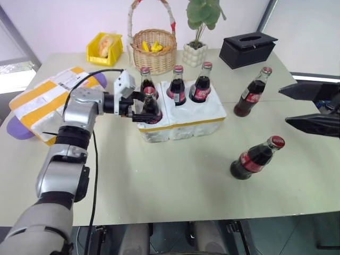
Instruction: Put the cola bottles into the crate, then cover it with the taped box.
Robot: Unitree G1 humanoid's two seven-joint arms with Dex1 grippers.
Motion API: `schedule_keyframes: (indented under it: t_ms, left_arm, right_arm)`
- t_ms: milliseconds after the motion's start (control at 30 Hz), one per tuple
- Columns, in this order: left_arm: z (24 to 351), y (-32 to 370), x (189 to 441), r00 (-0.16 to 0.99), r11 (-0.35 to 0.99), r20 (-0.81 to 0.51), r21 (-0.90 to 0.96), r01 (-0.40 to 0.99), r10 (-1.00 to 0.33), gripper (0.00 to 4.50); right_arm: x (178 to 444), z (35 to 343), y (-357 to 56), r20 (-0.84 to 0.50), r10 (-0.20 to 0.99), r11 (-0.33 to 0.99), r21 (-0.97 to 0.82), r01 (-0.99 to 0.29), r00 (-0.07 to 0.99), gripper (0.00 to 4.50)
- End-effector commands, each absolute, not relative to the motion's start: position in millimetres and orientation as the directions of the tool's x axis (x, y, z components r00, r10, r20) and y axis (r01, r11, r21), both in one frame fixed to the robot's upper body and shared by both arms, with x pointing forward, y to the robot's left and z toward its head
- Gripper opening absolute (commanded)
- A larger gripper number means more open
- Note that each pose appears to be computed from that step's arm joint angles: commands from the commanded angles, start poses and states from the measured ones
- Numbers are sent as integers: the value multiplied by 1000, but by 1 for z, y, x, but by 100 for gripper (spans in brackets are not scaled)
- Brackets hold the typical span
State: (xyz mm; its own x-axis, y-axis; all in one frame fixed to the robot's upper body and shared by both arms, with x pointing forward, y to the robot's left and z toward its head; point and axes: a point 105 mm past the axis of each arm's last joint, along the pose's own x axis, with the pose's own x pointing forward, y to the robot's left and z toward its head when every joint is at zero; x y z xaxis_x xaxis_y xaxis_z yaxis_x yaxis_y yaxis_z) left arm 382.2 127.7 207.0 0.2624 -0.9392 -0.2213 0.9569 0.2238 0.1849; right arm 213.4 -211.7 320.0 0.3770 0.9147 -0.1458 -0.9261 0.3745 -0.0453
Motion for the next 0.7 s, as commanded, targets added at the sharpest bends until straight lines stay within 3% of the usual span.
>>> schedule_keyframes:
  t_ms: [33, 400, 700]
  left_arm:
    - [238, 136, 373, 262, 223, -158, 229, 948, -952, 443]
    - [280, 163, 336, 248, 204, -146, 263, 943, -958, 443]
    - [329, 183, 295, 163, 136, -100, 236, 962, -981, 443]
  right_arm:
    - [210, 331, -216, -119, 912, 382, -104, -918, 393, 450]
    - [213, 325, -218, -128, 910, 383, -100, -918, 393, 450]
    - [212, 325, -219, -132, 912, 376, -108, -920, 388, 450]
